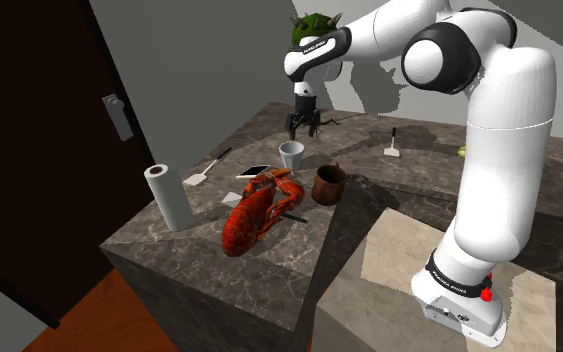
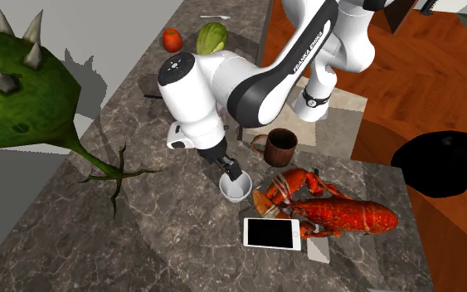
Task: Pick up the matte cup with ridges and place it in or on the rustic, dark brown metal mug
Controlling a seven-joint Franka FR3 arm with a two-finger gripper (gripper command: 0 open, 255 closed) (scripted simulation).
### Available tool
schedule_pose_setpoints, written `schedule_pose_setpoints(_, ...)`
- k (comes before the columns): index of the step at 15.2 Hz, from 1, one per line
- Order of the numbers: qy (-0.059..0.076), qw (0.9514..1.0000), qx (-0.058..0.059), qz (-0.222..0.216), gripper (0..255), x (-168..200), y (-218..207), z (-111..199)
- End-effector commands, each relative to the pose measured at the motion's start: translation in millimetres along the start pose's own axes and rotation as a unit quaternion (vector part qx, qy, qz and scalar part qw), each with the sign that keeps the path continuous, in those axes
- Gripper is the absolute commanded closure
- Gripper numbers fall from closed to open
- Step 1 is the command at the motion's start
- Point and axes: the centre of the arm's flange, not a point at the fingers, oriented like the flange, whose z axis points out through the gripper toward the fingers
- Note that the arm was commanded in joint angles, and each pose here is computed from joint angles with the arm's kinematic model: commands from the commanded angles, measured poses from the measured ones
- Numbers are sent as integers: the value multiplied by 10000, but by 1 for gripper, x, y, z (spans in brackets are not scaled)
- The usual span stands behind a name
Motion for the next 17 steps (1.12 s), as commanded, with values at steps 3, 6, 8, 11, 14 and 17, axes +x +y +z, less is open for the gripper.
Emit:
schedule_pose_setpoints(3,3,10000,9,1,0,3,1,20)
schedule_pose_setpoints(6,3,10000,9,1,0,3,1,39)
schedule_pose_setpoints(8,3,10000,9,1,0,3,1,39)
schedule_pose_setpoints(11,3,10000,9,1,0,3,1,39)
schedule_pose_setpoints(14,3,10000,9,1,0,3,1,39)
schedule_pose_setpoints(17,3,10000,9,1,255,3,1,39)
